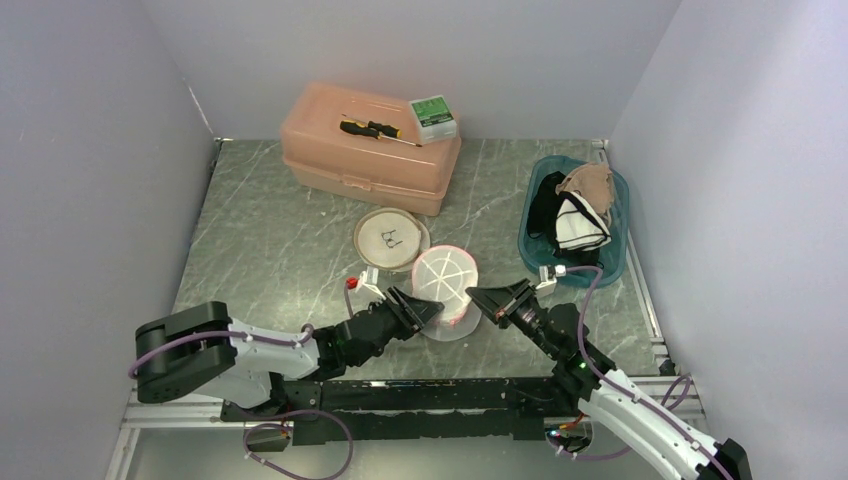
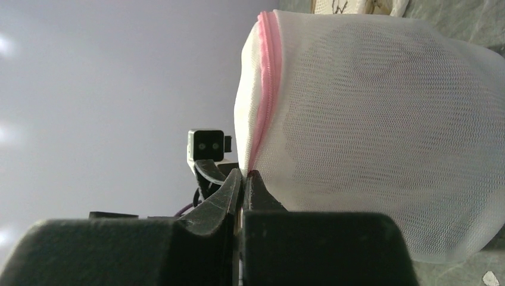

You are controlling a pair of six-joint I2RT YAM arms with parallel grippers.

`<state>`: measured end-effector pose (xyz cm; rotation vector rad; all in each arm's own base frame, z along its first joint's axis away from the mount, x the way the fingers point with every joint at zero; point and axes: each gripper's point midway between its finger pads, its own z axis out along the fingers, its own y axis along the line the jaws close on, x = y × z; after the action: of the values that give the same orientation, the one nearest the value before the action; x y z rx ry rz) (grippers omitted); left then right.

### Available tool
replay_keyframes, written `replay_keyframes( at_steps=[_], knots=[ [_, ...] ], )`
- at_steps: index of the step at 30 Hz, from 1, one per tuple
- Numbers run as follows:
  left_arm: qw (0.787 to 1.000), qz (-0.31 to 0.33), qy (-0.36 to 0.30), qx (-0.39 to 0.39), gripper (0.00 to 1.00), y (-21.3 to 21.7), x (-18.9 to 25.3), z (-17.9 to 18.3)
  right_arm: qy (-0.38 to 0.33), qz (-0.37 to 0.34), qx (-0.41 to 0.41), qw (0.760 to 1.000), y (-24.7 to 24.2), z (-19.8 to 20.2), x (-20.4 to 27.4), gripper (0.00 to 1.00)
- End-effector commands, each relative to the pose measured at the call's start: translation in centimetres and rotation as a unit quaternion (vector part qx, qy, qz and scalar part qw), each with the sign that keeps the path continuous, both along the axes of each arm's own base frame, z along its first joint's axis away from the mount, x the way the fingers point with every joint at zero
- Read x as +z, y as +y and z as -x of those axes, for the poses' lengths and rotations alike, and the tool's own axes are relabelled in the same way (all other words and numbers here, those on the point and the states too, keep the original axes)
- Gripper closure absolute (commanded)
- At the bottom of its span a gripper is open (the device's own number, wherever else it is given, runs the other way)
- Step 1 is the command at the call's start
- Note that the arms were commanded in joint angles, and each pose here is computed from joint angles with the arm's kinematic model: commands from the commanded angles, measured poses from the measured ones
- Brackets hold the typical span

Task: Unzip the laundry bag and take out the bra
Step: Unzip the laundry bag at the center of the board.

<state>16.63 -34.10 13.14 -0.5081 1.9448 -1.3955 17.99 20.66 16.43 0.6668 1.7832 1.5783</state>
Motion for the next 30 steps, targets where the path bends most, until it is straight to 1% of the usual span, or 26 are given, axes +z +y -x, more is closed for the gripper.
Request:
replay_keyframes(
  at_steps=[1,3,5,6,7,8,9,10,11,12,14,15,16,19,21,23,25,27,30],
  knots=[
    [0.998,0.052,-0.034,-0.022,0.60,-1.0,2.9,0.2,-0.033,-0.002,0.021,0.999,0.4,0.6,1.5,1.00],
    [0.998,0.050,-0.036,-0.028,0.72,-1.2,3.0,0.4,-0.040,0.012,0.019,0.999,0.2,0.7,1.4,1.00],
    [0.998,0.046,-0.036,-0.030,0.80,-1.1,3.1,0.5,-0.050,0.038,0.014,0.998,-0.2,0.7,1.6,1.00],
    [0.998,0.045,-0.036,-0.030,0.85,-0.9,3.3,0.5,-0.056,0.068,0.012,0.996,-0.5,0.7,1.3,0.97],
    [0.998,0.043,-0.036,-0.029,0.89,-0.8,3.4,0.5,-0.060,0.083,0.010,0.995,-0.7,0.8,1.7,0.86],
    [0.998,0.040,-0.035,-0.028,0.95,-0.6,3.5,0.5,-0.063,0.113,0.011,0.992,-1.1,0.9,1.3,0.71],
    [0.998,0.037,-0.033,-0.027,0.97,-0.5,3.7,0.5,-0.071,0.140,0.008,0.988,-1.5,0.9,1.6,0.57],
    [0.999,0.029,-0.029,-0.025,0.97,-0.4,3.7,0.5,-0.082,0.178,0.009,0.980,-2.0,1.0,1.6,0.47],
    [0.999,0.022,-0.025,-0.024,0.97,-0.3,3.9,0.5,-0.087,0.208,0.014,0.974,-2.3,1.1,1.6,0.41],
    [1.000,0.007,-0.018,-0.022,0.97,-0.2,3.8,0.5,-0.089,0.240,0.006,0.967,-3.1,1.0,1.6,0.37],
    [0.999,-0.031,0.000,-0.012,0.97,0.1,3.8,0.3,-0.096,0.292,0.004,0.952,-4.1,1.0,1.6,0.35],
    [0.998,-0.068,0.013,-0.008,0.97,0.6,2.9,0.2,-0.100,0.314,0.007,0.944,-4.5,1.0,1.6,0.35],
    [0.996,-0.084,0.015,-0.004,0.97,0.7,3.2,0.1,-0.113,0.332,0.010,0.936,-4.8,1.0,2.1,0.35],
    [0.992,-0.121,0.015,0.006,0.97,0.9,4.1,-0.4,-0.132,0.374,0.042,0.917,-4.7,1.4,2.1,0.38],
    [0.989,-0.149,0.020,0.010,0.97,1.2,4.1,-0.6,-0.132,0.396,0.069,0.906,-4.4,1.5,1.6,0.42],
    [0.984,-0.174,0.025,0.011,0.97,1.5,4.2,-0.7,-0.135,0.402,0.079,0.902,-3.9,1.3,1.2,0.46],
    [0.979,-0.199,0.035,0.012,0.97,2.0,4.2,-0.8,-0.153,0.396,0.087,0.901,-3.4,1.4,1.5,0.48],
    [0.974,-0.220,0.050,0.011,0.97,2.6,4.0,-0.9,-0.186,0.378,0.108,0.901,-2.3,1.9,2.1,0.46],
    [0.970,-0.230,0.072,0.003,0.97,3.8,3.7,-1.0,-0.230,0.318,0.161,0.906,0.4,3.2,3.0,0.40]
  ],
)
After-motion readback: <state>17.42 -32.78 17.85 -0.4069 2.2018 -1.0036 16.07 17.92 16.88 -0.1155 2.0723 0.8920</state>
